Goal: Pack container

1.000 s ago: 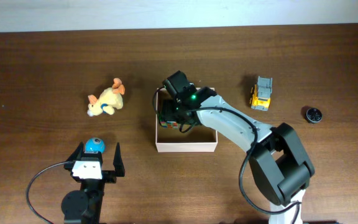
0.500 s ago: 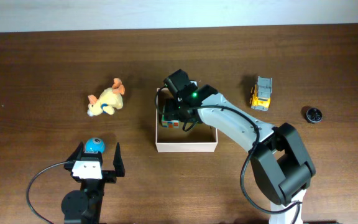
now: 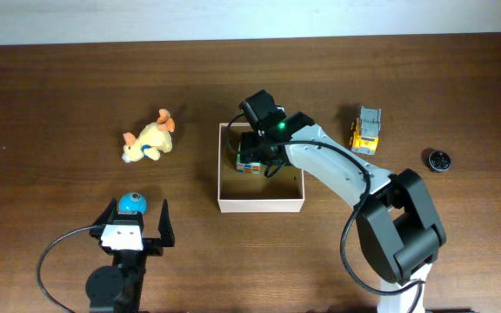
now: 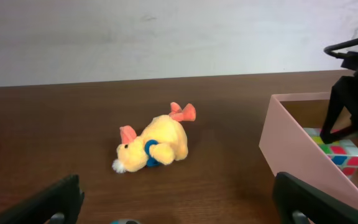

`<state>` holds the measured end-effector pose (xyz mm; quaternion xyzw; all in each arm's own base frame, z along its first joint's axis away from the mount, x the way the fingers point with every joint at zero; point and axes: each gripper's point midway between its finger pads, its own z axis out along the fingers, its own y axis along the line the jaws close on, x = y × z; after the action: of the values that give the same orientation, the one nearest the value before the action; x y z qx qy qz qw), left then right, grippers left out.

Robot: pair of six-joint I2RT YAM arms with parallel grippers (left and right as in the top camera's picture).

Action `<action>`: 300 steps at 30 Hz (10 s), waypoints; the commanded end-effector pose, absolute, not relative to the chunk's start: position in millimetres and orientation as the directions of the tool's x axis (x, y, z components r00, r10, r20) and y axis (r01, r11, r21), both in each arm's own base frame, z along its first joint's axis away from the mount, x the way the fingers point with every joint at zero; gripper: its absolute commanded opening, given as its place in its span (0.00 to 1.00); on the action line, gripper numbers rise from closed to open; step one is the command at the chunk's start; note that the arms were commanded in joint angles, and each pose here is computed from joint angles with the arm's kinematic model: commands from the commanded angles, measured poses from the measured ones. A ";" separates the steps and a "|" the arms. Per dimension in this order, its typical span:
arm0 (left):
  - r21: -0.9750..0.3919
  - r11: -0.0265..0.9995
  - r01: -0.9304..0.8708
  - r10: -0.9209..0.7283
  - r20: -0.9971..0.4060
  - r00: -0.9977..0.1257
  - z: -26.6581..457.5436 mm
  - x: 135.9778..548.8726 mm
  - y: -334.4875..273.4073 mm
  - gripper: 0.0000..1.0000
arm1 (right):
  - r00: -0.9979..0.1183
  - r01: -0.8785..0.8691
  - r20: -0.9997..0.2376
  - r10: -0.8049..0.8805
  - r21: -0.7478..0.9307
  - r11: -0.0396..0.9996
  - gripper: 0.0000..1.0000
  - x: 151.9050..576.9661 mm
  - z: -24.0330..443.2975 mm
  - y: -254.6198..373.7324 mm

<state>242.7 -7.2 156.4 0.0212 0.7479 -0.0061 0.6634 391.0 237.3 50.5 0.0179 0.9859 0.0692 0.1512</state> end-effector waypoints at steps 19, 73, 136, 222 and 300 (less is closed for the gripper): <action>0.034 0.999 0.040 0.039 -0.993 -0.114 155.6 242.7 -6.6 0.99 | -0.964 -0.053 -0.245 -0.104 -0.208 0.977 0.77 379.3 20.4 171.2; 0.034 0.999 0.041 0.039 -0.993 -0.114 155.6 242.7 -6.7 0.99 | -0.845 -0.481 -0.322 -0.427 0.106 0.871 0.36 389.1 85.2 277.2; 0.034 0.999 0.040 0.039 -0.993 -0.114 155.6 242.7 -6.6 0.99 | -0.865 -0.453 -0.248 -0.436 0.011 0.892 0.31 398.3 51.4 248.3; 0.034 0.999 0.041 0.039 -0.993 -0.114 155.6 242.7 -6.7 0.99 | -0.826 -0.559 -0.041 -0.562 -0.060 0.827 0.36 351.4 56.8 215.1; 0.034 0.999 0.040 0.039 -0.993 -0.114 155.6 242.7 -6.6 0.99 | -0.885 -0.260 -0.349 -0.309 -0.182 0.948 0.95 414.7 226.2 179.3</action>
<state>242.7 -7.2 156.4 0.0212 0.7479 -0.0061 0.6634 396.6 224.5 194.1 -0.2240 0.9637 -0.0130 0.1447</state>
